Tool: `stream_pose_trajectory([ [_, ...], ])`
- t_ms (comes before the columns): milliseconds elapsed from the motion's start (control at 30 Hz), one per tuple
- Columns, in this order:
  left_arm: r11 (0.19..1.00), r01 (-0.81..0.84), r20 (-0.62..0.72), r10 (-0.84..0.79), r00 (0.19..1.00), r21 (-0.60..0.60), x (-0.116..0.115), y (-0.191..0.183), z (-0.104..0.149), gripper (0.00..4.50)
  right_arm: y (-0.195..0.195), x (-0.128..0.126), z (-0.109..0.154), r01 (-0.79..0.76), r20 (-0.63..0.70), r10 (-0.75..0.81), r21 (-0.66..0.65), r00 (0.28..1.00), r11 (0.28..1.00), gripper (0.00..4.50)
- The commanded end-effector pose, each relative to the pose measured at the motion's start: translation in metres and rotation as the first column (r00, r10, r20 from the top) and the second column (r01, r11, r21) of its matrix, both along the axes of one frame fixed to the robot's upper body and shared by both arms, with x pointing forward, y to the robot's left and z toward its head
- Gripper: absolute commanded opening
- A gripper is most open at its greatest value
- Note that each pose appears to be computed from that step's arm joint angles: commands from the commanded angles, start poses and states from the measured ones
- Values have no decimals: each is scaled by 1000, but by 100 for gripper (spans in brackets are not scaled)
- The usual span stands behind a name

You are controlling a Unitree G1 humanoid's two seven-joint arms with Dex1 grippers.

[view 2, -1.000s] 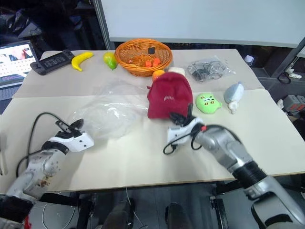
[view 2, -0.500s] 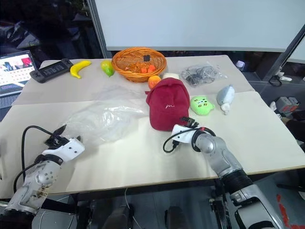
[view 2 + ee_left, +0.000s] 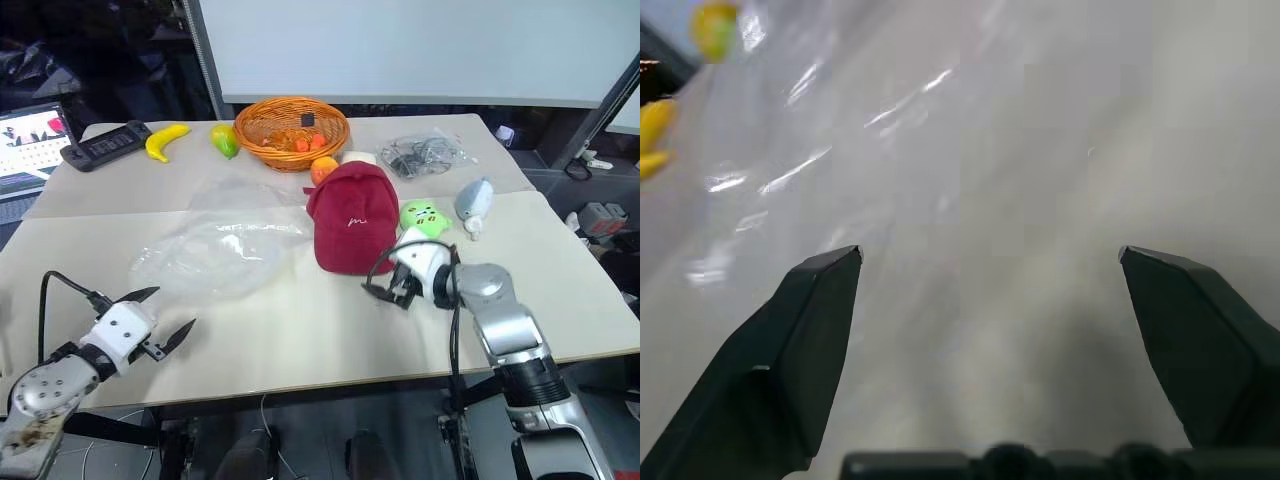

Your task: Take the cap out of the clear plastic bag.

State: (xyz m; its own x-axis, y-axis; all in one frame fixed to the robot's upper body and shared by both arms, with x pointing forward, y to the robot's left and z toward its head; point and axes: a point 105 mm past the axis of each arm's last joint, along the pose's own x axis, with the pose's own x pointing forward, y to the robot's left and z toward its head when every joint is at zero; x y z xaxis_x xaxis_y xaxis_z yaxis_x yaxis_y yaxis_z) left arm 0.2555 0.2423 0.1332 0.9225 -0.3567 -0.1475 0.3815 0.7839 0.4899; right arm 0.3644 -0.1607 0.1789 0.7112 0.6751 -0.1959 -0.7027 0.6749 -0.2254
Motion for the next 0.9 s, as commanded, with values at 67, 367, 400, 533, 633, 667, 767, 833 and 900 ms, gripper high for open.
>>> stream_pose_trajectory([
  [67,895,-280,49,316,948,-346,-7,43,19,444,-57,33,14,373,-27,-376,211,926,903,444],
  [367,435,-632,-14,817,577,-641,-53,162,17,444,-108,57,-5,685,49,-700,165,713,710,444],
  [400,403,-661,-44,833,551,-633,-54,171,8,444,-109,58,-11,701,50,-716,164,697,694,444],
  [533,372,-676,-78,841,536,-636,-48,179,-8,444,-104,61,-22,712,108,-722,123,683,691,444],
  [633,394,-670,-82,824,561,-628,-40,171,-15,444,-100,62,-29,704,86,-716,139,693,697,444],
  [667,392,-668,-87,821,564,-632,-38,169,-16,444,-100,63,-32,705,75,-717,143,693,695,444],
  [767,390,-661,-89,817,569,-641,-34,167,-18,444,-98,64,-35,701,74,-714,143,696,699,444],
  [833,397,-656,-84,814,575,-643,-31,166,-16,444,-97,64,-33,695,83,-708,141,702,705,444],
  [900,403,-649,-80,809,582,-645,-28,165,-16,444,-95,66,-33,694,80,-707,144,702,705,444],
])
